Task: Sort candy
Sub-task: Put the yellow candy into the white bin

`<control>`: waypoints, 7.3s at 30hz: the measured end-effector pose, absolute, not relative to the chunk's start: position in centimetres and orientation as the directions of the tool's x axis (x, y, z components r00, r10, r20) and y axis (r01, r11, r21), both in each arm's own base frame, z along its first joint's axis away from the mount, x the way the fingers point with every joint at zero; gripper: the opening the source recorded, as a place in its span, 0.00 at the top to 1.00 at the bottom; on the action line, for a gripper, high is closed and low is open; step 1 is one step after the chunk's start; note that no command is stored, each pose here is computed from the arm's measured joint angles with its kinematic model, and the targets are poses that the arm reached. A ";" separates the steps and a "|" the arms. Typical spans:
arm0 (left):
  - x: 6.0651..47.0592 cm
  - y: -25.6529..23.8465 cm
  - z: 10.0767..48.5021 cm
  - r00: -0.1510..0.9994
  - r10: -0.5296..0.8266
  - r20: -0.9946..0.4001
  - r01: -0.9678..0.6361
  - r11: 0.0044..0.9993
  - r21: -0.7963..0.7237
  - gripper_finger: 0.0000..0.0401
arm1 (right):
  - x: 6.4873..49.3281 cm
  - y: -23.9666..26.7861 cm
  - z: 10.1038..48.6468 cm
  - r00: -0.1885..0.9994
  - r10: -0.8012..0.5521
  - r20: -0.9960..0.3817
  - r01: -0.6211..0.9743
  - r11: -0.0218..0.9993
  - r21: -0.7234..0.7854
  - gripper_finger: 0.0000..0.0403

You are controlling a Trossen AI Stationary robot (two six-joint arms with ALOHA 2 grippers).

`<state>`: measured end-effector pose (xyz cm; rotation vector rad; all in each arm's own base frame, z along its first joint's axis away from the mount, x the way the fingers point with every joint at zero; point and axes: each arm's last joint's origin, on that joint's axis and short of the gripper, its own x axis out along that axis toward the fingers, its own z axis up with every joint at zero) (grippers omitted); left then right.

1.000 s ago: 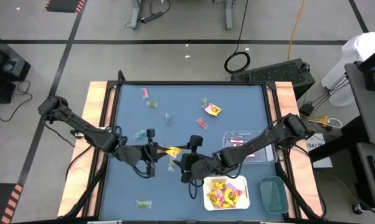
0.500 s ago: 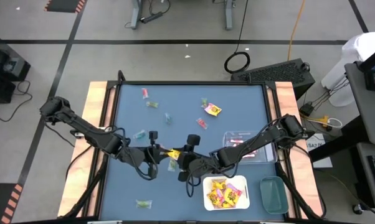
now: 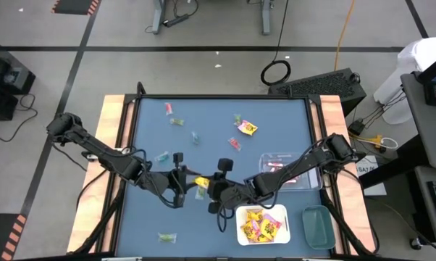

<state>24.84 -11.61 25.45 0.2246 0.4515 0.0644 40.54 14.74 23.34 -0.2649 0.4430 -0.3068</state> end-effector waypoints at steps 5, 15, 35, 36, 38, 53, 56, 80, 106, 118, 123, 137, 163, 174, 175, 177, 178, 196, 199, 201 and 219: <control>24.5 -12.2 26.0 0.917 0.081 -0.391 0.010 0.974 0.224 0.46 | 40.1 15.3 23.3 0.856 -0.335 -0.394 0.211 0.922 -0.325 0.83; 23.0 -12.6 26.9 0.920 0.182 -0.348 -0.069 0.947 0.313 0.28 | 35.7 16.7 27.4 0.839 -0.294 -0.457 0.168 0.940 -0.297 0.83; 23.1 -12.9 26.6 0.918 0.154 -0.365 -0.072 0.971 0.230 0.28 | 29.3 21.1 30.8 0.864 -0.353 -0.359 0.252 0.920 -0.299 0.83; 23.2 -12.9 26.5 0.918 0.153 -0.366 -0.070 0.971 0.230 0.28 | 29.3 21.2 30.8 0.864 -0.354 -0.358 0.254 0.921 -0.297 0.83; 23.3 -13.0 26.6 0.921 0.150 -0.358 -0.072 0.972 0.223 0.28 | 29.3 21.1 30.7 0.862 -0.356 -0.362 0.255 0.920 -0.298 0.83; 23.4 -13.0 26.7 0.927 0.145 -0.346 -0.074 0.975 0.212 0.28 | 29.3 21.1 30.5 0.857 -0.338 -0.389 0.044 0.800 -0.599 0.83; 23.4 -13.0 26.7 0.927 0.145 -0.346 -0.074 0.975 0.212 0.28 | 29.3 21.1 30.5 0.857 -0.334 -0.392 -0.006 0.755 -0.655 0.83; 23.4 -13.0 26.7 0.927 0.144 -0.346 -0.073 0.975 0.212 0.28 | 29.3 21.1 30.4 0.859 -0.315 -0.404 -0.175 0.560 -0.810 0.83; 23.4 -13.0 26.7 0.926 0.144 -0.348 -0.081 0.979 0.189 0.28 | 29.5 21.4 30.5 0.871 -0.242 -0.428 0.191 0.969 -0.157 0.83; 23.4 -13.0 26.6 0.925 0.145 -0.350 -0.081 0.978 0.191 0.28 | 29.4 21.6 30.3 0.866 -0.156 -0.474 0.118 0.987 -0.109 0.83; 23.4 -13.0 26.6 0.926 0.145 -0.350 -0.081 0.978 0.190 0.28 | 28.9 22.4 29.9 0.820 0.023 -0.572 -0.003 0.999 0.036 0.83; 23.4 -13.0 26.7 0.927 0.144 -0.347 -0.091 0.982 0.164 0.28 | 24.4 23.8 26.8 0.562 -0.026 -0.827 0.208 0.972 0.111 0.83; 23.4 -13.0 26.8 0.931 0.142 -0.336 -0.094 0.983 0.157 0.28 | 24.4 25.1 21.7 0.260 -0.023 -0.965 0.443 0.891 0.098 0.82; 23.4 -13.0 26.8 0.931 0.143 -0.336 -0.094 0.983 0.157 0.28 | 24.4 25.1 21.7 0.239 0.001 -0.971 0.443 0.890 0.110 0.53; 23.4 -13.0 26.8 0.931 0.143 -0.336 -0.094 0.983 0.157 0.28 | 24.3 25.1 21.9 0.238 -0.003 -0.971 0.443 0.890 0.106 0.50; 23.4 -13.0 26.8 0.931 0.143 -0.336 -0.094 0.983 0.157 0.28 | 24.2 25.1 22.4 0.244 -0.004 -0.970 0.435 0.894 0.106 0.46; 23.5 -13.0 26.8 0.931 0.144 -0.336 -0.096 0.983 0.157 0.28 | 24.2 25.1 22.8 0.257 -0.004 -0.966 0.425 0.898 0.109 0.44; 27.1 -10.1 25.5 0.918 0.245 -0.313 -0.131 0.930 0.342 0.28 | 26.8 21.0 28.8 0.494 -0.431 -0.755 0.408 0.882 -0.236 0.49; 27.9 -10.0 24.7 0.922 0.208 -0.327 -0.083 0.930 0.358 0.28 | 28.1 18.1 28.8 0.412 -0.504 -0.759 0.445 0.838 -0.316 0.50; 28.0 -10.0 24.5 0.919 0.209 -0.336 -0.073 0.924 0.374 0.28 | 29.0 15.8 28.7 0.343 -0.553 -0.759 0.452 0.806 -0.383 0.49; 26.7 -9.1 23.5 0.827 0.328 -0.456 -0.058 0.857 0.512 0.28 | 35.1 -5.3 28.7 0.175 -0.528 -0.831 0.466 0.788 -0.403 0.49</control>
